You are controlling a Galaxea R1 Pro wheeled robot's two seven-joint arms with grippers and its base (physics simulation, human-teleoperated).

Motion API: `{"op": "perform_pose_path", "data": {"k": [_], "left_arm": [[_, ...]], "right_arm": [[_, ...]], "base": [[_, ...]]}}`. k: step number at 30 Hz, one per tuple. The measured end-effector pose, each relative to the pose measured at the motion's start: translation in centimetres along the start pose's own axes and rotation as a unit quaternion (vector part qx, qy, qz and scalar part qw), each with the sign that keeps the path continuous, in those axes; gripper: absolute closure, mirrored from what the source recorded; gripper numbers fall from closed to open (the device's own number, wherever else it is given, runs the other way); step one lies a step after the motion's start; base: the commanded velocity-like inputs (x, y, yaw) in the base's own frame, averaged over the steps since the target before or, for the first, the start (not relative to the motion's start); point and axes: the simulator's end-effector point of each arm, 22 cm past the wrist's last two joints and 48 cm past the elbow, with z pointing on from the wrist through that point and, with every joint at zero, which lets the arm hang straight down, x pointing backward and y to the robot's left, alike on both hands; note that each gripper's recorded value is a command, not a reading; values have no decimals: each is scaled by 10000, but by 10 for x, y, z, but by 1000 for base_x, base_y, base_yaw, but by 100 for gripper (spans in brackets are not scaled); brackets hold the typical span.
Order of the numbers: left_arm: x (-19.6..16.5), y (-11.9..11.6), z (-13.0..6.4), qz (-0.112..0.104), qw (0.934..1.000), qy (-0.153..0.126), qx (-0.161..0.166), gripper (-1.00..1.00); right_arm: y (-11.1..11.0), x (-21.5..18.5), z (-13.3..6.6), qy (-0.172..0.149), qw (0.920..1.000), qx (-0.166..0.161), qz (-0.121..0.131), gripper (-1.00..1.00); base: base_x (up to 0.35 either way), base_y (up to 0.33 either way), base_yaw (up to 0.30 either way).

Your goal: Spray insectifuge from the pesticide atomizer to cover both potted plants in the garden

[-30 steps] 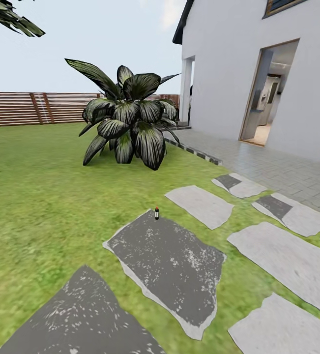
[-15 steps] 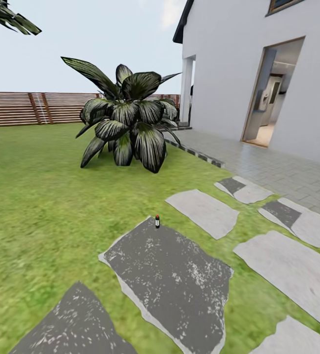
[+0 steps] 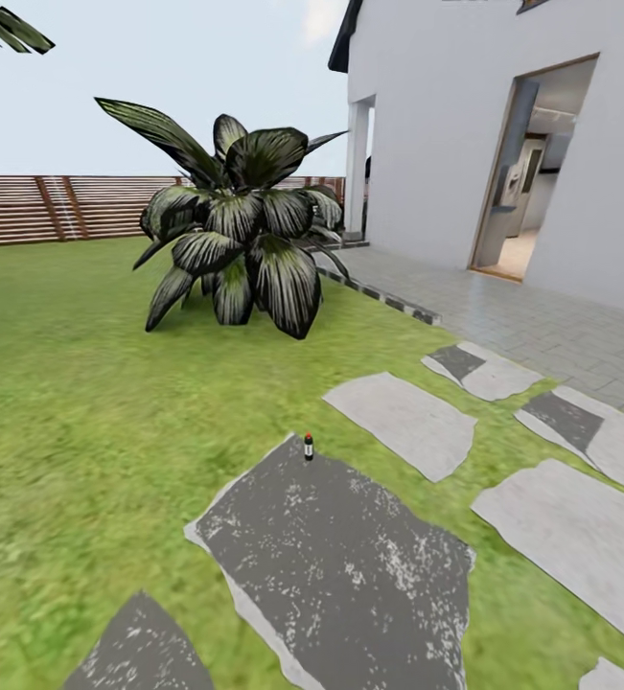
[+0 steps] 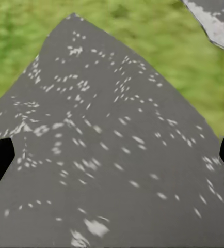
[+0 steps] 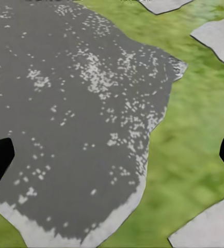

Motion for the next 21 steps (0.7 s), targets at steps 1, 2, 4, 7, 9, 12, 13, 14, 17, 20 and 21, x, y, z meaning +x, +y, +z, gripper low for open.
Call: {"op": "perform_pose_path", "data": {"k": [1, 2, 4, 7, 9, 12, 13, 14, 17, 20, 21], "left_arm": [[0, 0, 0, 0, 10000, -1, 0, -100], [0, 0, 0, 0, 10000, -1, 0, -100], [0, 0, 0, 0, 10000, 0, 0, -100], [0, 0, 0, 0, 10000, 0, 0, -100], [0, 0, 0, 0, 10000, 0, 0, -100], [0, 0, 0, 0, 10000, 0, 0, -100], [0, 0, 0, -1, 10000, 0, -1, -100], [0, 0, 0, 0, 10000, 0, 0, -100], [0, 0, 0, -1, 10000, -1, 0, -100], [0, 0, 0, -1, 10000, -1, 0, -100], [0, 0, 0, -1, 10000, -1, 0, -100]], "right_arm": [[0, 0, 0, 1, 10000, 0, 0, -100], [0, 0, 0, 1, 10000, 0, 0, -100], [0, 0, 0, 2, 10000, 1, 0, -100], [0, 0, 0, 2, 10000, 0, 0, -100], [0, 0, 0, 2, 10000, 0, 0, -100], [0, 0, 0, 3, 10000, 0, 0, -100], [0, 0, 0, 2, 10000, 0, 0, -100], [0, 0, 0, 3, 10000, -1, 0, -100], [0, 0, 0, 3, 10000, -1, 0, -100], [0, 0, 0, 3, 10000, -1, 0, -100], [0, 0, 0, 3, 10000, -1, 0, -100]], "base": [[324, 142, -254], [319, 149, -257], [314, 158, -260], [306, 172, -263], [297, 191, -264], [289, 211, -264], [285, 221, -264], [282, 227, -264], [279, 233, -264], [268, 241, -264], [260, 244, -264]]}}
